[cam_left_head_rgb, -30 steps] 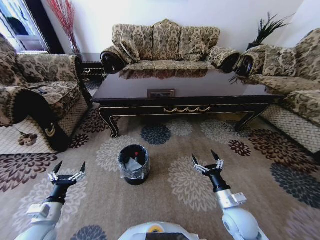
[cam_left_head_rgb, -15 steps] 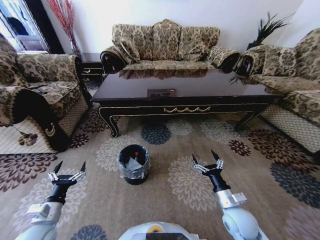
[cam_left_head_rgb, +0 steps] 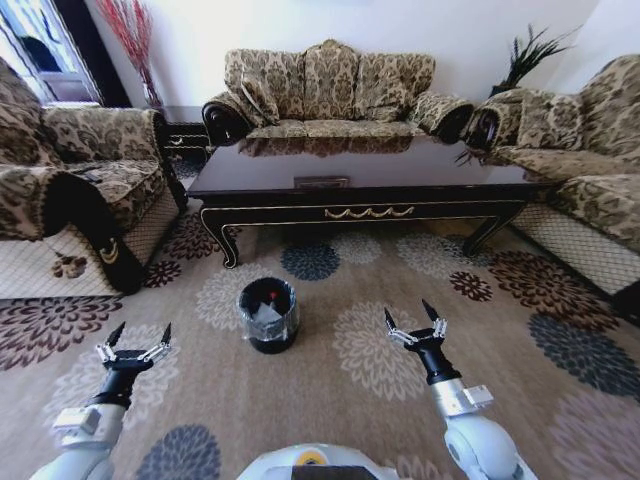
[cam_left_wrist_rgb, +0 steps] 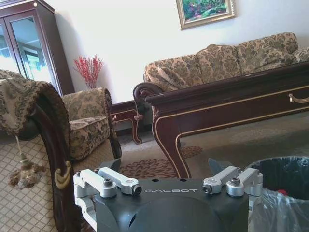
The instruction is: Move to the front of the table and pick up the trash from the floor, then place it into the trash bin.
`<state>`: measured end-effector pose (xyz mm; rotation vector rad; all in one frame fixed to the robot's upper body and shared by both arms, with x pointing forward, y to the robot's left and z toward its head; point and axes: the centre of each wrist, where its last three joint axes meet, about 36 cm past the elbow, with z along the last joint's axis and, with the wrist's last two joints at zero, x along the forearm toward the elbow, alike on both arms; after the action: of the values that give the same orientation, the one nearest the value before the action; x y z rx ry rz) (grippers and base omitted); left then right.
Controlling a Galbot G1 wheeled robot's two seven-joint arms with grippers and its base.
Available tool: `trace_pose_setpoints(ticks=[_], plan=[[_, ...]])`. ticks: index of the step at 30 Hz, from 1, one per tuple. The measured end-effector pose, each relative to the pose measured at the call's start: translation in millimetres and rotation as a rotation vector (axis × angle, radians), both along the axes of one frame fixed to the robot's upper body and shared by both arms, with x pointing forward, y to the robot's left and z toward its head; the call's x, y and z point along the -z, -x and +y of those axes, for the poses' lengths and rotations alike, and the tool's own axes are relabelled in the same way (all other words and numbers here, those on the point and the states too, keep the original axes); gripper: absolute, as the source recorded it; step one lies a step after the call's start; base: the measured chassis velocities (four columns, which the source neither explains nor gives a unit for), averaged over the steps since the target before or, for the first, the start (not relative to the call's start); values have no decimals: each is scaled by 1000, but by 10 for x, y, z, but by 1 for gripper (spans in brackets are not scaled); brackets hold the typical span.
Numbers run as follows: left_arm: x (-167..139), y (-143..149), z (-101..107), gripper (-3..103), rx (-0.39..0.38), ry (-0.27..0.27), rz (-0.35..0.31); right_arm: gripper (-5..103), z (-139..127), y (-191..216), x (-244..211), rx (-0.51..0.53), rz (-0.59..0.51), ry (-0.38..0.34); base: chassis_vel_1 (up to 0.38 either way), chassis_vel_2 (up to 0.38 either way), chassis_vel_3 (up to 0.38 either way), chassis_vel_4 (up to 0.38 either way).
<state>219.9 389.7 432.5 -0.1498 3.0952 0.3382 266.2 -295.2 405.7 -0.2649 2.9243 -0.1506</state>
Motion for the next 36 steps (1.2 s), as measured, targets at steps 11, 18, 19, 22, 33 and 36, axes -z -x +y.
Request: trace_pose_setpoints(ticks=[11, 18, 19, 22, 33, 36], plan=[[0, 0, 0, 100, 0, 0, 0, 100, 0, 0, 0, 0, 0, 0, 141, -143, -137, 141], [0, -1, 0, 100, 0, 0, 0, 100, 0, 0, 0, 0, 0, 0, 159, -154, -160, 161], [0, -1, 0, 100, 0, 0, 0, 100, 0, 0, 0, 0, 0, 0, 177, -180, -175, 182], [0, 0, 0, 100, 0, 0, 0, 100, 0, 0, 0, 0, 0, 0, 174, -182, -164, 172], [0, 0, 0, 100, 0, 0, 0, 100, 0, 0, 0, 0, 0, 0, 157, -153, -152, 168], [0, 0, 0, 100, 0, 0, 0, 100, 0, 0, 0, 0, 0, 0, 161, -140, -157, 152]])
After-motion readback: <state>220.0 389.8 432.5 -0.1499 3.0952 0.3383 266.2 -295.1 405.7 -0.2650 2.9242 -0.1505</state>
